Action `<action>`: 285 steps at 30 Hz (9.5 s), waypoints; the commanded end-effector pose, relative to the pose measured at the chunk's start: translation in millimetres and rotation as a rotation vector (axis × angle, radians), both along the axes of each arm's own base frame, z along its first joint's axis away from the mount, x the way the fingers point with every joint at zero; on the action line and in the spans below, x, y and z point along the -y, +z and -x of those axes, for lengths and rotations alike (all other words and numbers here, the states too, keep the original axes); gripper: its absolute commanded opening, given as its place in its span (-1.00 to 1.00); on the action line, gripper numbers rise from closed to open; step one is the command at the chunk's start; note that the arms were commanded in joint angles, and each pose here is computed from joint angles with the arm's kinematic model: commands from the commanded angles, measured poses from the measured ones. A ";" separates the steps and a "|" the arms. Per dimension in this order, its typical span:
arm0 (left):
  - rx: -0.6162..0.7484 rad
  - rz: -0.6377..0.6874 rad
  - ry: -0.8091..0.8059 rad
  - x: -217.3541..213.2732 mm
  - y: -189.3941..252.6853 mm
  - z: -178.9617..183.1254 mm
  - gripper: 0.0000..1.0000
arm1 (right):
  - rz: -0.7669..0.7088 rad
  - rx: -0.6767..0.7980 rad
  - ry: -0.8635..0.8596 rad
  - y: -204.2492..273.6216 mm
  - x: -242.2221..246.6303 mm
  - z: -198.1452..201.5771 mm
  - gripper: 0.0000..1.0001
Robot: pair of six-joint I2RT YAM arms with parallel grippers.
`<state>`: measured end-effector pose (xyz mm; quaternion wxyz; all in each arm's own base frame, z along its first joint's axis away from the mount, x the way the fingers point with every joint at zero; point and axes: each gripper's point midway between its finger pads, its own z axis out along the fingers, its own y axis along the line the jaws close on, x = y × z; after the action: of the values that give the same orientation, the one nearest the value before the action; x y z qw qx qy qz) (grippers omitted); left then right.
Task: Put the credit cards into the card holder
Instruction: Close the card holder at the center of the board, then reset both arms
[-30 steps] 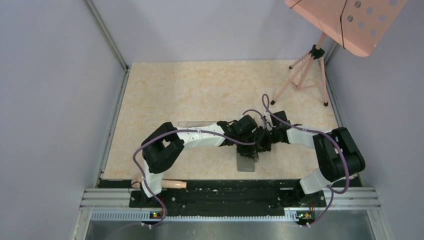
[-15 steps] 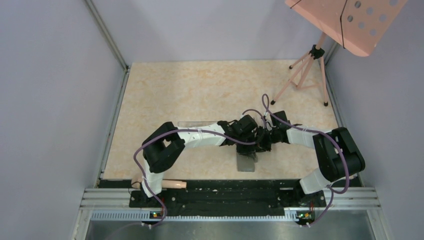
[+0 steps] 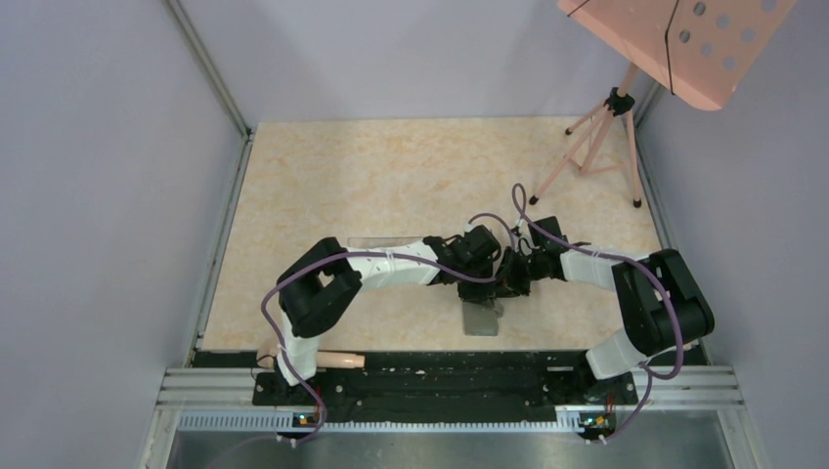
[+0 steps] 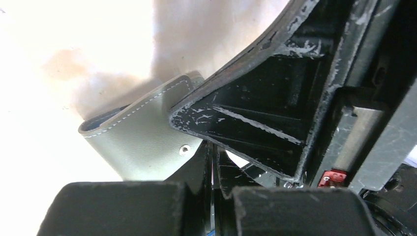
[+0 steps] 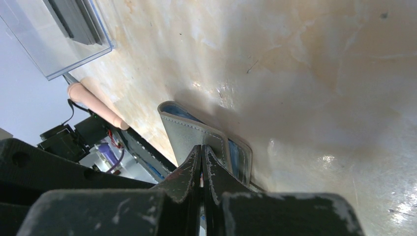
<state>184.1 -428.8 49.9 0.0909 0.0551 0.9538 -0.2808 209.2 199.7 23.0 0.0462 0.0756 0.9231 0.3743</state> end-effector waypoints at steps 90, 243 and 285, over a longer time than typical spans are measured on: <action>-0.136 0.069 0.002 -25.8 -8.1 13.2 -1.00 | 0.191 0.008 0.013 -16.9 27.6 11.4 -1.00; 0.909 -0.343 0.716 -389.3 115.1 -104.9 0.52 | 0.556 0.752 -0.523 127.5 160.2 -95.8 0.97; 1.189 -0.493 0.703 -469.9 57.2 -200.7 0.98 | 0.872 1.280 -0.643 83.7 221.8 -149.9 0.97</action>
<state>371.6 40.8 77.2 0.6221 -0.0916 0.7743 0.0710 350.7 -23.1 79.0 0.6484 0.0831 0.7518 -0.0866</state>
